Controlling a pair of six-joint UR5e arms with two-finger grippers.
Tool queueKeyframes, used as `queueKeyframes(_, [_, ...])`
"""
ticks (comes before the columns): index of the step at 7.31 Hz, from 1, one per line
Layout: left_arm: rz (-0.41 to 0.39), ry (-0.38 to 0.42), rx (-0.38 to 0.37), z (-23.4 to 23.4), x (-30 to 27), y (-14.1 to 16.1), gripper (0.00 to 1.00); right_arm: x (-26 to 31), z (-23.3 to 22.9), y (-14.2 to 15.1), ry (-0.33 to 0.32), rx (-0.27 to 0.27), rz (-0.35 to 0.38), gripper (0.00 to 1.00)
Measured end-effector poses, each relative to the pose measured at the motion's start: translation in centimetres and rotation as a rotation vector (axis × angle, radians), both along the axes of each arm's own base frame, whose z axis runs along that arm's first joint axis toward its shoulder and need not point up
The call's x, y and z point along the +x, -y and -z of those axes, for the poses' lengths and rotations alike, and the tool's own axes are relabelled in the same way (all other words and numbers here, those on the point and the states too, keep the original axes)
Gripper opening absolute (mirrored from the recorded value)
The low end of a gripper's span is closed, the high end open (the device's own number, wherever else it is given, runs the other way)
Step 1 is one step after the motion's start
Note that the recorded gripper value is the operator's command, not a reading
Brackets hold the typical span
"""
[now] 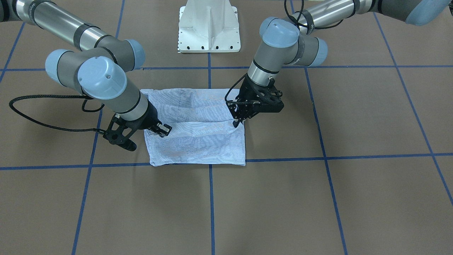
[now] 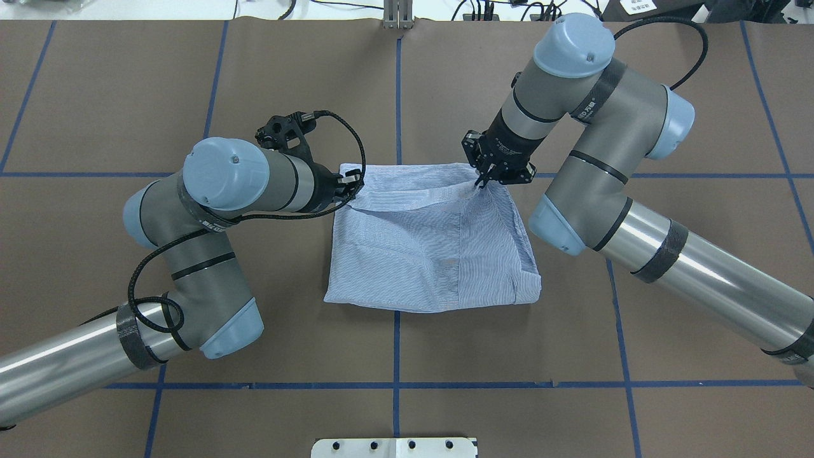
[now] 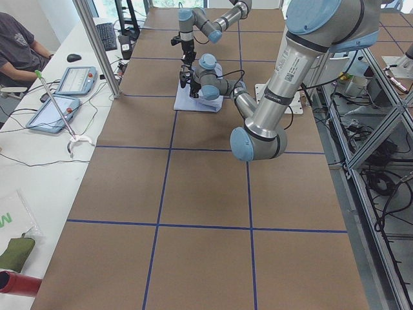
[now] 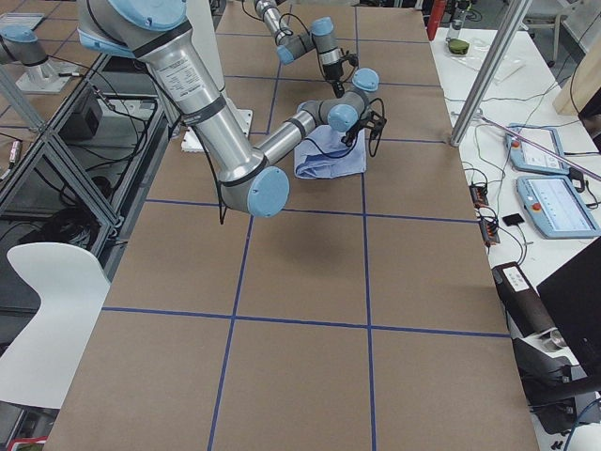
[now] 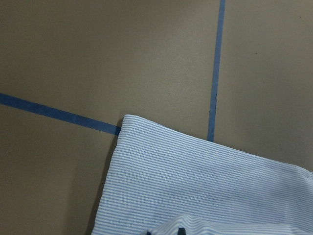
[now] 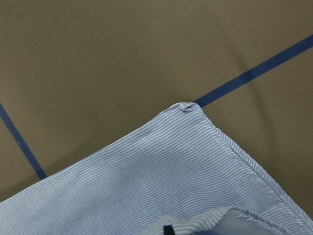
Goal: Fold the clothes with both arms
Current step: 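Lay the folded edge down on the shirt's far edge with both grippers, then open both grippers and raise them off the folded shirt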
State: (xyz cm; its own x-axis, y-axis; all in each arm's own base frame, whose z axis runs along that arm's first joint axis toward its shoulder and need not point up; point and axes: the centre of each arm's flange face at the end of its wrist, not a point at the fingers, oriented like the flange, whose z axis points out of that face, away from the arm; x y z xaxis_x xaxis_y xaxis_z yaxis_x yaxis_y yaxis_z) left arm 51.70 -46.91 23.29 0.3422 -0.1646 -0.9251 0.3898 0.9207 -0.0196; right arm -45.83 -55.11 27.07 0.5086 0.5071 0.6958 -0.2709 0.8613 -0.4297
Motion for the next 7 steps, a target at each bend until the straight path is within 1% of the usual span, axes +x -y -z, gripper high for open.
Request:
queueKeyframes(1, [0.003, -0.005, 0.002, 0.0, 0.0, 0.2, 0.99, -0.1, -0.2, 0.1, -0.001, -0.001, 0.001, 0.99])
queueKeyframes(2, [0.008, -0.01, 0.002, 0.1, -0.2, 0.4, 1.0, -0.1, -0.3, 0.1, -0.001, 0.0, 0.002, 1.0])
queueKeyframes(3, [0.02, -0.012, 0.001, 0.2, -0.7, 0.9, 1.0, 0.2, -0.3, 0.2, 0.005, 0.015, 0.007, 1.0])
queueKeyframes(5, [0.052, -0.009, -0.002, 0.1, -2.5, 2.9, 1.0, 1.2, 0.1, 0.8, 0.033, 0.081, 0.025, 1.0])
queueKeyframes(7, [0.028, -0.013, -0.025, -0.1, -4.3, 4.2, 1.0, 1.7, 1.3, 0.3, 0.053, 0.128, 0.026, 1.0])
